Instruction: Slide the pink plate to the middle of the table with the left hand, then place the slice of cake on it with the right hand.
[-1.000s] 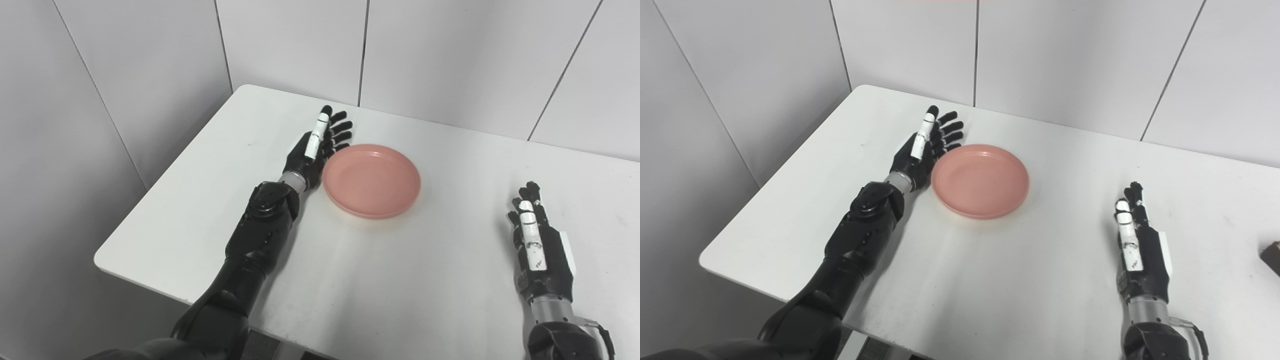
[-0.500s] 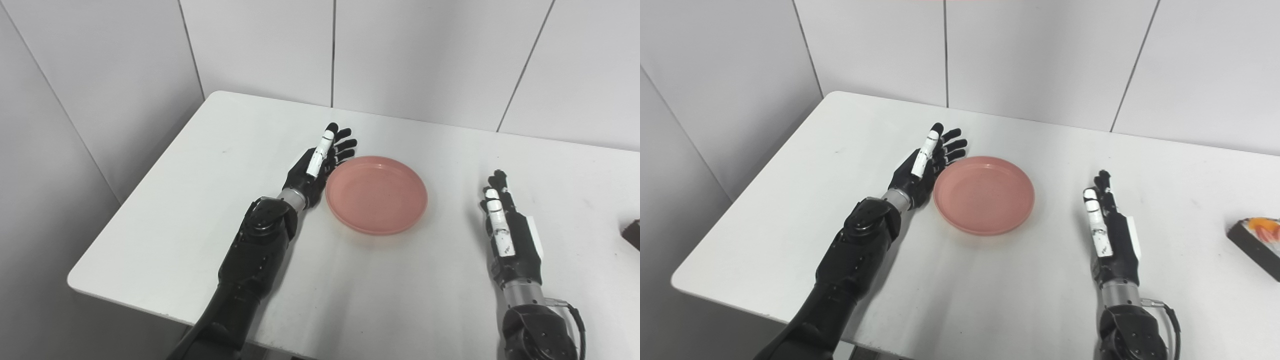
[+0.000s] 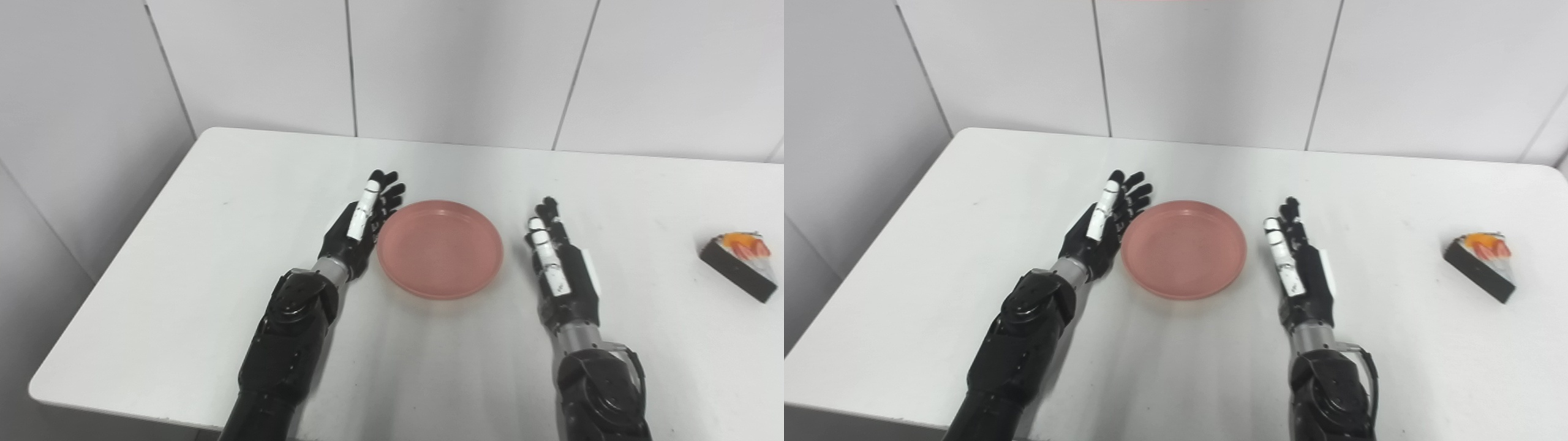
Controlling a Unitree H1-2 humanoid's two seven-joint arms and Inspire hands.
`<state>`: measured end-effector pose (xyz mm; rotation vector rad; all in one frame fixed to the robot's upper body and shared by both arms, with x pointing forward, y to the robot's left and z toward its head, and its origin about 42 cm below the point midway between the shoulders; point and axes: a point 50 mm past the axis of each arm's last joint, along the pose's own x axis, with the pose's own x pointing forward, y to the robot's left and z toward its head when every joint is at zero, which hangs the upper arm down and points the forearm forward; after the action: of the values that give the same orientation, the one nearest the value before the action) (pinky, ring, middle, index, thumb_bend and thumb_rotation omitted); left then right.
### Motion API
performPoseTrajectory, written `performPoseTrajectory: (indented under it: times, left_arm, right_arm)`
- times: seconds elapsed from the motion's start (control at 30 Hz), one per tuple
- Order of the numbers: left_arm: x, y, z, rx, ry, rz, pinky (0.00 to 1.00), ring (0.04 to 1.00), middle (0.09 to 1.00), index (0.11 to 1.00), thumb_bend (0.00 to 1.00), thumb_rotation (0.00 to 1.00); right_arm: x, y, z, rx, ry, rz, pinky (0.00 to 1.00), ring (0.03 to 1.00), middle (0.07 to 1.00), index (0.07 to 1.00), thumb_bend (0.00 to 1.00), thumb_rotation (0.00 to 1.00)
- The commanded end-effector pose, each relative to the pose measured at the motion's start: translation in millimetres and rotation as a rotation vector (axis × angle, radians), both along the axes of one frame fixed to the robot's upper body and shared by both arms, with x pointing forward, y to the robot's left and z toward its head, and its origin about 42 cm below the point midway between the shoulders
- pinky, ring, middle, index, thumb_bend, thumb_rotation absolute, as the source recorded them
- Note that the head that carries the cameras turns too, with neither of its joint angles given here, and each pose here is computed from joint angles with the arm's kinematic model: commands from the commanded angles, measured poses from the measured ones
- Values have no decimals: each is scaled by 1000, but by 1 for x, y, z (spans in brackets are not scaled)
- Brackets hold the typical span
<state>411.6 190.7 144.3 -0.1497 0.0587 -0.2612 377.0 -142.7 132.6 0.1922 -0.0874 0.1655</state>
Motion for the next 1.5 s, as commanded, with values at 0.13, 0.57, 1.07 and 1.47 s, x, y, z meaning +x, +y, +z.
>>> performPoseTrajectory:
  times: [0.13,0.57,1.07,1.47]
  left_arm:
    - [0,-6,6,-2,-96,-30,1000,982,965,955,630,1000]
    - [2,10,-5,0,-134,-53,978,976,966,955,648,1000]
    - [7,27,-13,22,-127,-78,999,999,989,981,644,1000]
    - [10,35,-19,7,-133,-83,1000,1000,1000,990,642,1000]
  right_arm:
    - [12,18,21,-28,-84,24,1000,1000,1000,1000,629,756]
    - [16,27,42,-205,-140,-4,1000,999,994,986,673,853]
    - [54,-22,93,-413,-279,-212,924,943,929,919,590,802]
    - [68,-90,127,-675,-286,-415,806,864,876,852,677,558]
